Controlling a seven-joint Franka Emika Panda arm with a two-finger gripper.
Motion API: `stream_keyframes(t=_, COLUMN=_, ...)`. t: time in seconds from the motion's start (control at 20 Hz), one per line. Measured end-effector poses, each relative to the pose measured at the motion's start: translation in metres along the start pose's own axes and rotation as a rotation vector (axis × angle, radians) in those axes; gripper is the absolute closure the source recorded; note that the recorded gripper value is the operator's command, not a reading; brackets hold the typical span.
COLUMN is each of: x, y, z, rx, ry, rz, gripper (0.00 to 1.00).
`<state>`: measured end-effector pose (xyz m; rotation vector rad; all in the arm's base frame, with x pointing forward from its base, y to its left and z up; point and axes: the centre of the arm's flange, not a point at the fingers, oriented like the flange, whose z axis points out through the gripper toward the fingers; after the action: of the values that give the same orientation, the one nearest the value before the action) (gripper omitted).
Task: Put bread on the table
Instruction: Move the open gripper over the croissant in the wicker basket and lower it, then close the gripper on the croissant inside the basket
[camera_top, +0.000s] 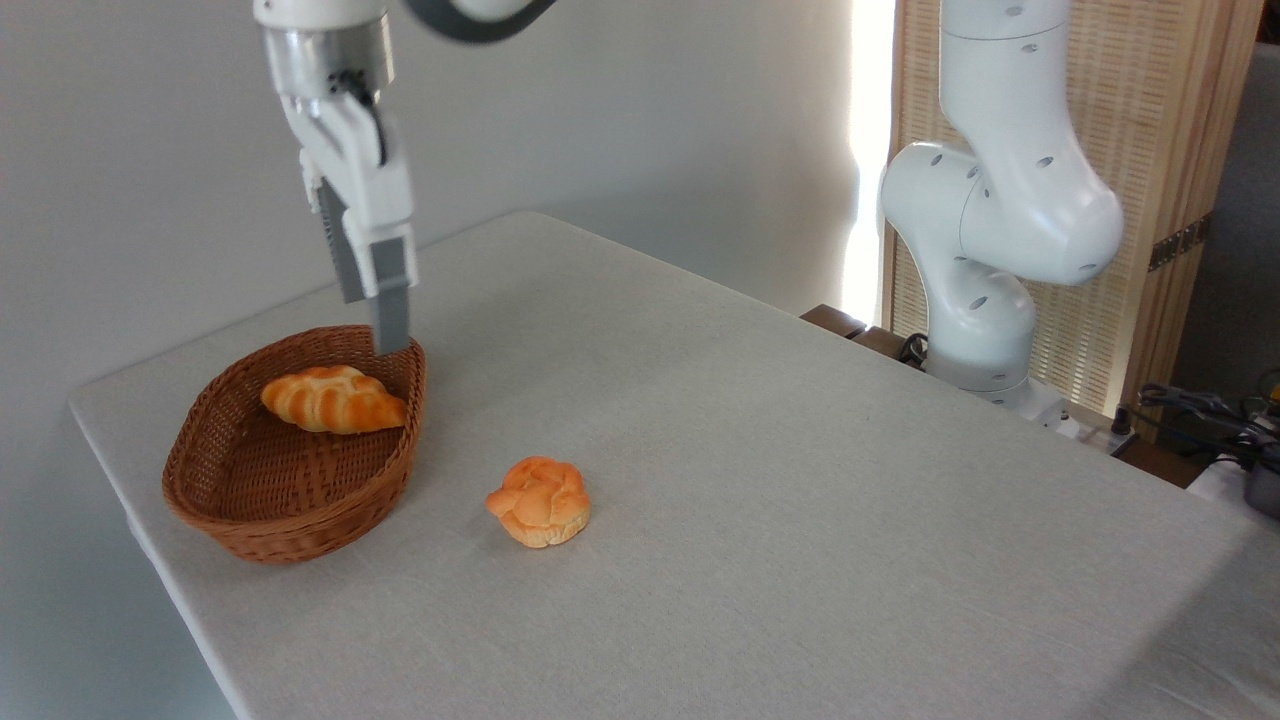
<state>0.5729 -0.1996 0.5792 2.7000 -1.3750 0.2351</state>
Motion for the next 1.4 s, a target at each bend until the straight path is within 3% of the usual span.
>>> stream_keyframes(t=0.25, x=0.037, y=0.028, z=0.071, rx=0.001, ry=0.079, rz=0.072, gripper=0.00)
stream_keyframes(t=0.5, x=0.062, y=0.071, z=0.141, rx=-0.032, ry=0.138, rz=0.140, gripper=0.00)
stream_keyframes(t=0.75, x=0.068, y=0.081, z=0.168, rx=-0.064, ry=0.142, rz=0.154, gripper=0.00)
stream_keyframes(t=1.0, x=0.074, y=0.078, z=0.194, rx=-0.066, ry=0.189, rz=0.146, gripper=0.02)
stream_keyframes(t=1.05, x=0.074, y=0.077, z=0.195, rx=-0.066, ry=0.191, rz=0.144, gripper=0.14)
stream_keyframes(t=1.15, x=0.074, y=0.077, z=0.195, rx=-0.066, ry=0.192, rz=0.144, gripper=0.52)
stream_keyframes(t=1.2, x=0.074, y=0.078, z=0.194, rx=-0.067, ry=0.192, rz=0.144, gripper=0.63)
stream_keyframes(t=1.3, x=0.074, y=0.078, z=0.194, rx=-0.067, ry=0.193, rz=0.145, gripper=0.75)
stream_keyframes(t=1.4, x=0.074, y=0.078, z=0.194, rx=-0.067, ry=0.193, rz=0.144, gripper=0.76)
